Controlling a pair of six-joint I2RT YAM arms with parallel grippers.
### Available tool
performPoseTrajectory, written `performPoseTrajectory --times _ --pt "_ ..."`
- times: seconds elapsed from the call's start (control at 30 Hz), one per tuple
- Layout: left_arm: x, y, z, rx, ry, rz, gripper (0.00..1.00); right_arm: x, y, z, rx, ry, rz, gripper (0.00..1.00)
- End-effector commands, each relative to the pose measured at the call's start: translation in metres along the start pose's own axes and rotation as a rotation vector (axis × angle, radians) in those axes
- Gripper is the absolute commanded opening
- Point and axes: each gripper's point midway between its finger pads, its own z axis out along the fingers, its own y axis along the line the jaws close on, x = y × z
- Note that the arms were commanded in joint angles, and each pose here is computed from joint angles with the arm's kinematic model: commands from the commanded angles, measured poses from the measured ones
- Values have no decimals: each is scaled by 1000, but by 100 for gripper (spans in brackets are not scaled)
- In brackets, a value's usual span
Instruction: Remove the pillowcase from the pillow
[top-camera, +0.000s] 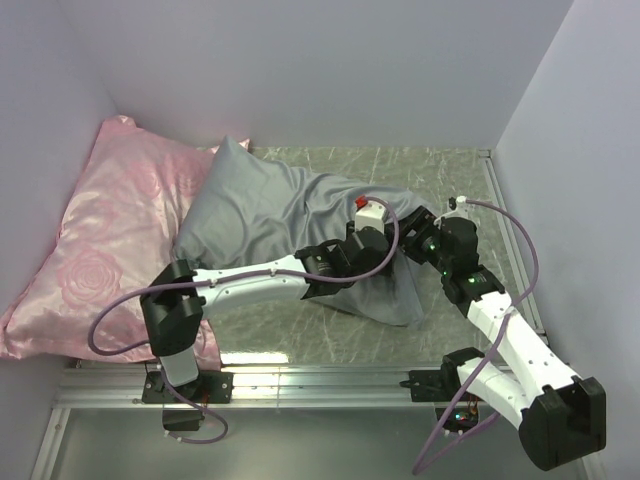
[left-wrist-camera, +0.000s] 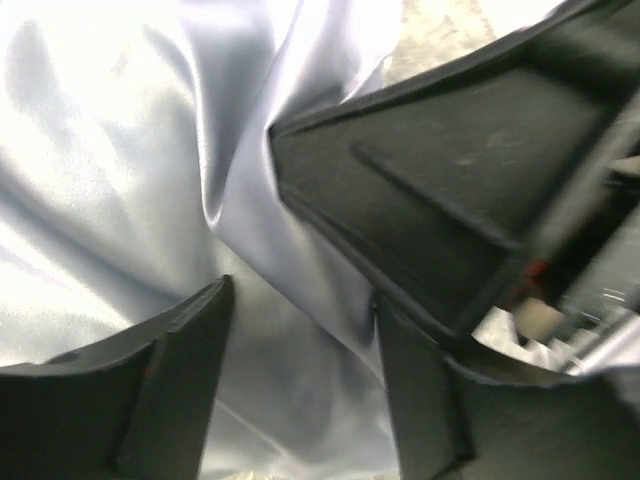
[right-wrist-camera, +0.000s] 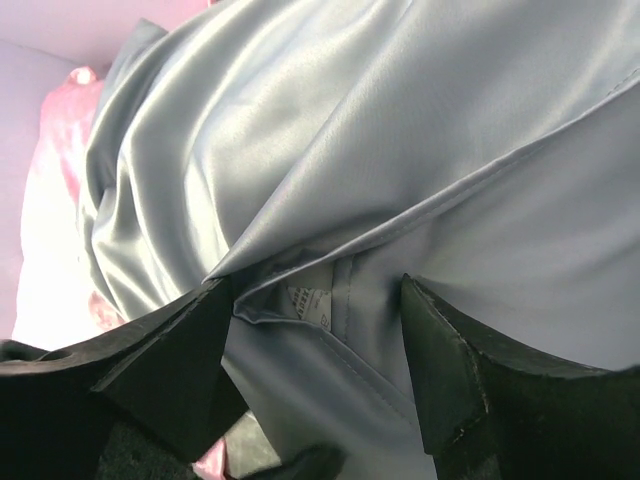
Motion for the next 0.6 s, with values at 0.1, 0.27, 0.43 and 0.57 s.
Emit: performPoseTrajectory --times 0.1,0.27,0.43,0.57 --pt "-40 12 11 -102 -178 -111 40 10 10 -11 -50 29 -25 75" --pt "-47 18 3 -129 -198 -128 9 7 -11 -12 45 5 -45 77" --pt "-41 32 -6 -171 -186 -124 1 -1 -28 -19 130 -34 -62 80" --pt "-40 41 -17 -185 -189 -133 1 -4 -31 -18 142 -36 -62 81"
